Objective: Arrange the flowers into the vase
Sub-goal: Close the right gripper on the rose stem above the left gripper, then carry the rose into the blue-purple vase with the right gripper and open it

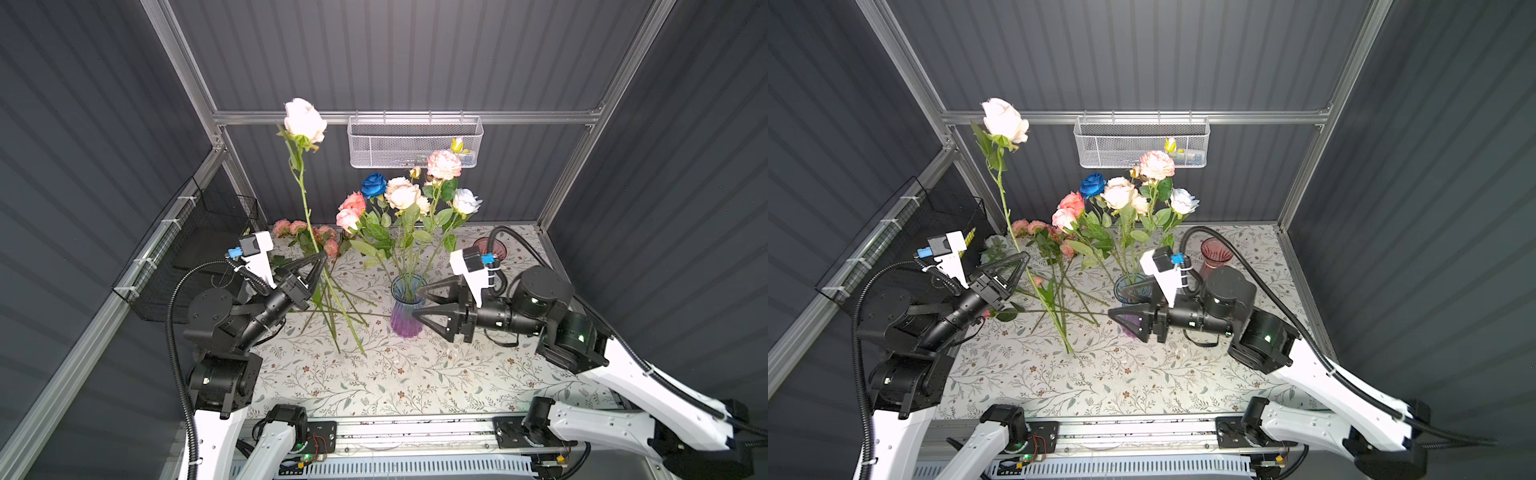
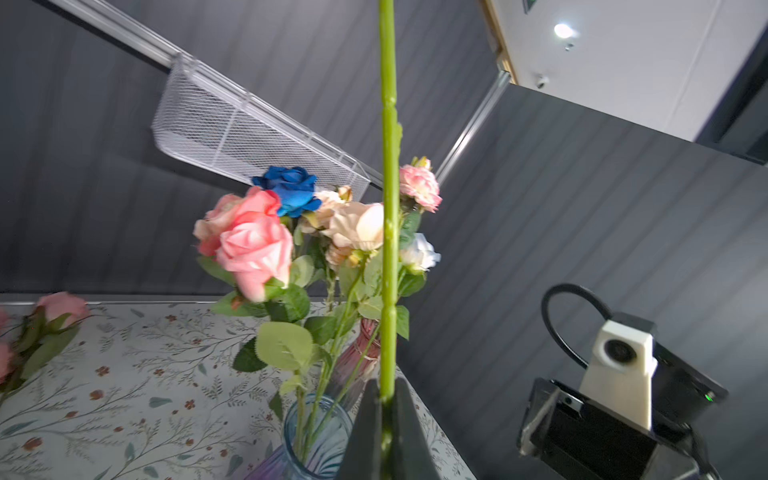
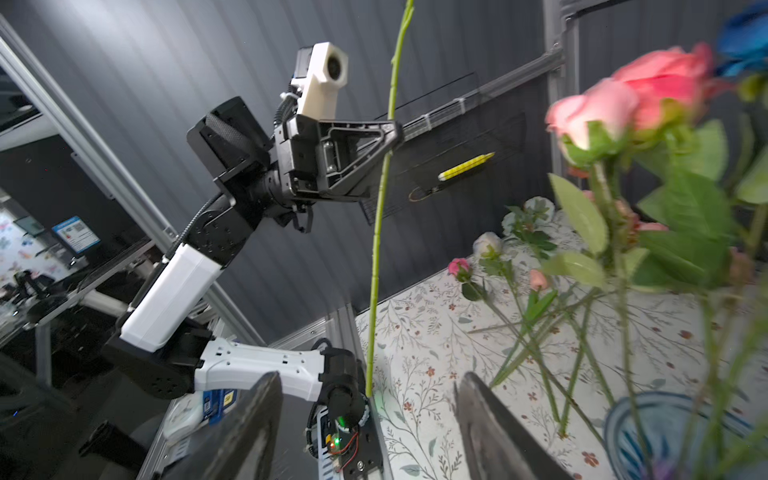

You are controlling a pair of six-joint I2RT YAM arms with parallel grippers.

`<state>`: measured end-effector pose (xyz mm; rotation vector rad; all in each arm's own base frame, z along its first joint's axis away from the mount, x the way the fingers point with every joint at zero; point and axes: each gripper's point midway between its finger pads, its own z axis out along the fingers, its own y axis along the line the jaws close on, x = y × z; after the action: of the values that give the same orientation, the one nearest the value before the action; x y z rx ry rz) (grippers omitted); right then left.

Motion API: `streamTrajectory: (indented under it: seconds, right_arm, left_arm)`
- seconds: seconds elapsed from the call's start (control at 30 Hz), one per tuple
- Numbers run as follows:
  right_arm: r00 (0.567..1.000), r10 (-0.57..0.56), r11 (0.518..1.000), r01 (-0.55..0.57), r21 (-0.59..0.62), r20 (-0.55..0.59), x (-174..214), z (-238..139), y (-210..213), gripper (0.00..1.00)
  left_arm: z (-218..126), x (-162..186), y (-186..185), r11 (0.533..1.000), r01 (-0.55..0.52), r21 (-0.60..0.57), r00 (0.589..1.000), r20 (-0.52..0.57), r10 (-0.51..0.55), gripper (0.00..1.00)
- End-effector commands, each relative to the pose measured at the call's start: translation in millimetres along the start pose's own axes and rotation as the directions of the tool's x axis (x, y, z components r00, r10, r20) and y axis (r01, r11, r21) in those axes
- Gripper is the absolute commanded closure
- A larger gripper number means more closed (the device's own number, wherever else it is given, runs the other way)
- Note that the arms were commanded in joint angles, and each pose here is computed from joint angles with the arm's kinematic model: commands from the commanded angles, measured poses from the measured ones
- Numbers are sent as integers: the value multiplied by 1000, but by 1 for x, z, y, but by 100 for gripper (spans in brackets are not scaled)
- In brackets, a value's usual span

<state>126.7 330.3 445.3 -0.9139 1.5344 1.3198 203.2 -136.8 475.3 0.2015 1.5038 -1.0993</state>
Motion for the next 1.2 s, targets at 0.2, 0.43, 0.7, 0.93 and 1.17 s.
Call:
streamTrajectory:
  seconds: [0.2, 0.43, 0.7, 0.93, 1.17]
  right_arm:
    - [981, -76, 994, 61, -88, -177, 8, 75, 14, 30]
    - [976, -105, 985, 75, -156, -188, -2, 107, 26, 30]
    - [977, -105, 977, 67, -202, -187, -4, 120, 32, 69]
    - [986, -115, 986, 98, -134, -123, -5, 105, 22, 100]
    - [981, -191, 974, 193, 122, -30, -15, 47, -9, 100]
  left_arm:
    - [-15, 14, -65, 930, -96, 356, 990, -63, 126, 100]
    - [-19, 19, -76, 901, -84, 427, 988, -85, 133, 100]
    - [-21, 19, -79, 899, -80, 430, 988, -87, 129, 100]
    - [-20, 10, -69, 934, -64, 352, 996, -32, 80, 16]
    - [-26, -1, -54, 973, -93, 209, 995, 50, 84, 0]
